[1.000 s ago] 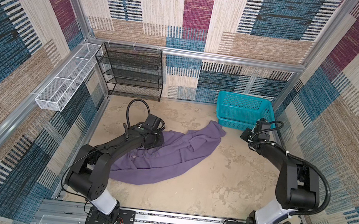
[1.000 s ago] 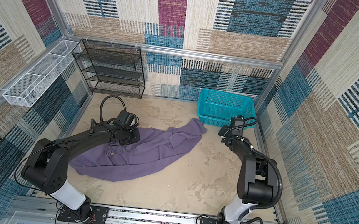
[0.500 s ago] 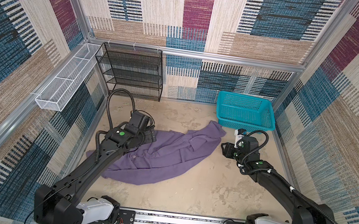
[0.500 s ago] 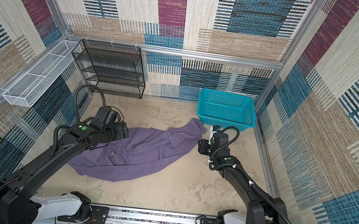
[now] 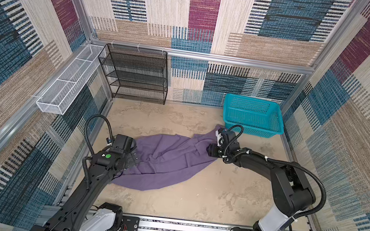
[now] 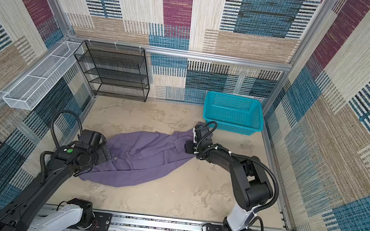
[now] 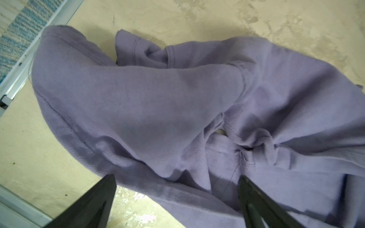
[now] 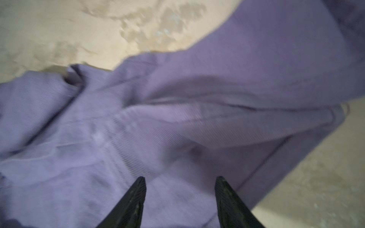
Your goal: Fold and stack the trousers
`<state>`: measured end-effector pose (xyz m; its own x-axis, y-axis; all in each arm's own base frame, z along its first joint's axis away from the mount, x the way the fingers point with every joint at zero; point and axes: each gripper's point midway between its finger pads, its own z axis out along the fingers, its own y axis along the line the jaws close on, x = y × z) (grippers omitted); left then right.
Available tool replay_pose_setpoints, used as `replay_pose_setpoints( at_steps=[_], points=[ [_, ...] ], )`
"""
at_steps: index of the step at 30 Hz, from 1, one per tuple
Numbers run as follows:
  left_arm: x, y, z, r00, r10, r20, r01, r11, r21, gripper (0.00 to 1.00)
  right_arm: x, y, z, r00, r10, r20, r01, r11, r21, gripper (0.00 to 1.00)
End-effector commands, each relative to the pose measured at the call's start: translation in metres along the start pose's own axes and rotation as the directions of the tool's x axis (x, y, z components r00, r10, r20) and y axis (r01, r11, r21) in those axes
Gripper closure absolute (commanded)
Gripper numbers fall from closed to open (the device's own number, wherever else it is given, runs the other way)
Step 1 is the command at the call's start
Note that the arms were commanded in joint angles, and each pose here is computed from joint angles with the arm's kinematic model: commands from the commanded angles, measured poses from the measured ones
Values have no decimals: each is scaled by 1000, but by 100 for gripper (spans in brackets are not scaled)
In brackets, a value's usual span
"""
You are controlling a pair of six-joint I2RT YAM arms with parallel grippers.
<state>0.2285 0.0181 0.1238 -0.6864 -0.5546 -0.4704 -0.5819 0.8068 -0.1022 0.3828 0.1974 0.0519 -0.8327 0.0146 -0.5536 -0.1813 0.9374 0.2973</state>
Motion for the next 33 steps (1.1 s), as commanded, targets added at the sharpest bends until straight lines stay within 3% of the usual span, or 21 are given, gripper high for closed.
replay_pose_setpoints(
  at_steps=[1, 8, 9, 12, 15, 22, 26, 31, 33],
  points=[
    [0, -1, 9, 999, -37, -22, 37, 999, 19, 1, 21, -24, 2, 998, 48, -33, -44, 993, 110, 40],
    [-1, -3, 18, 994, -101, -42, 104, 993, 57, 1, 43, -44, 16, 993, 64, -101, -39, 971, 237, 41],
    [0, -4, 19, 993, -107, -44, 110, 992, 65, 1, 44, -46, 19, 992, 63, -109, -33, 966, 255, 48],
    [1, -4, 20, 993, -112, -46, 115, 991, 66, 1, 52, -55, 24, 988, 89, -127, -46, 951, 304, 83],
    [2, -2, 22, 993, -112, -46, 115, 992, 59, 1, 59, -61, 18, 985, 141, -100, -103, 942, 319, 100],
    [-6, -16, 22, 993, -115, -35, 119, 985, 122, 1, 69, -100, -54, 962, 268, 45, -265, 890, 370, 100],
    [-11, -23, 20, 993, -118, -25, 120, 981, 154, 0, 81, -155, -108, 872, 457, 176, -489, 796, 356, 100],
    [-11, -31, 23, 991, -127, -37, 132, 973, 189, 0, 100, -195, -151, 764, 561, 318, -645, 666, 375, 100],
    [-11, -32, 25, 991, -125, -41, 131, 973, 190, 0, 103, -193, -154, 740, 586, 330, -672, 658, 338, 87]
  ],
)
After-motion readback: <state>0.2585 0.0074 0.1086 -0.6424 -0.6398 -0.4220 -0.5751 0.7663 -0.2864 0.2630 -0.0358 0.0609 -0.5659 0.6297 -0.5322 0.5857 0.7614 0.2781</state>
